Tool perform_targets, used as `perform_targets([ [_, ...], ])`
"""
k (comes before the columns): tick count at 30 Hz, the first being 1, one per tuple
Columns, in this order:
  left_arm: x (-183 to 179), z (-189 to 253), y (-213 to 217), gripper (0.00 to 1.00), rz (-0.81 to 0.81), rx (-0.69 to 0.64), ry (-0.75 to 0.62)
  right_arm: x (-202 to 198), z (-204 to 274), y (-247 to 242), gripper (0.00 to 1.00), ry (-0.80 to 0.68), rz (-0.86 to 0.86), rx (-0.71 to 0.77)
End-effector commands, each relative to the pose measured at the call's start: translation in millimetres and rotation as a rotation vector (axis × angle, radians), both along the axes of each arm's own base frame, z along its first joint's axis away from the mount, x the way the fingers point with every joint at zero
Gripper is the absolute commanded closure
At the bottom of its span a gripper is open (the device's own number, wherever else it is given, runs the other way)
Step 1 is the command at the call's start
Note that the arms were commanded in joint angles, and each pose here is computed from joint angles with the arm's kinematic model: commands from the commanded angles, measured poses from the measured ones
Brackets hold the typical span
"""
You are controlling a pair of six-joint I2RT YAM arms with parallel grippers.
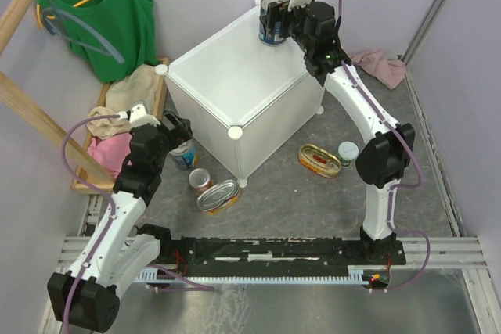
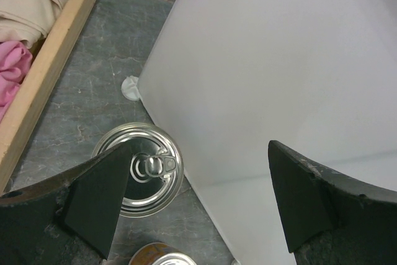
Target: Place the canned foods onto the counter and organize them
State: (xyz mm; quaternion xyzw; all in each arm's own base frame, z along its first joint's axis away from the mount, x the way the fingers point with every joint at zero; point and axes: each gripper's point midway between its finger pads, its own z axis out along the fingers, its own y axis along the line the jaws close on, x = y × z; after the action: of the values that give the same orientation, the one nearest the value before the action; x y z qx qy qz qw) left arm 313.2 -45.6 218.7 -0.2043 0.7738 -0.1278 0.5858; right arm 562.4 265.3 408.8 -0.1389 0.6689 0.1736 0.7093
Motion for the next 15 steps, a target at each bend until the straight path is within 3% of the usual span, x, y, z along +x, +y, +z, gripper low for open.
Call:
perform_targets([
  [1,7.1,13.4,-4.5,0.03,-0.003,-0.050,-0.058,-8.2,64.8,12.4,0.53,-0.177,0.051,0.123],
  [15,6.2,7.6,-7.2,0.04,-0.019,-0.055,-0.051,3.1,53.7,30.4,0.53,-0.190,0.074,0.127],
])
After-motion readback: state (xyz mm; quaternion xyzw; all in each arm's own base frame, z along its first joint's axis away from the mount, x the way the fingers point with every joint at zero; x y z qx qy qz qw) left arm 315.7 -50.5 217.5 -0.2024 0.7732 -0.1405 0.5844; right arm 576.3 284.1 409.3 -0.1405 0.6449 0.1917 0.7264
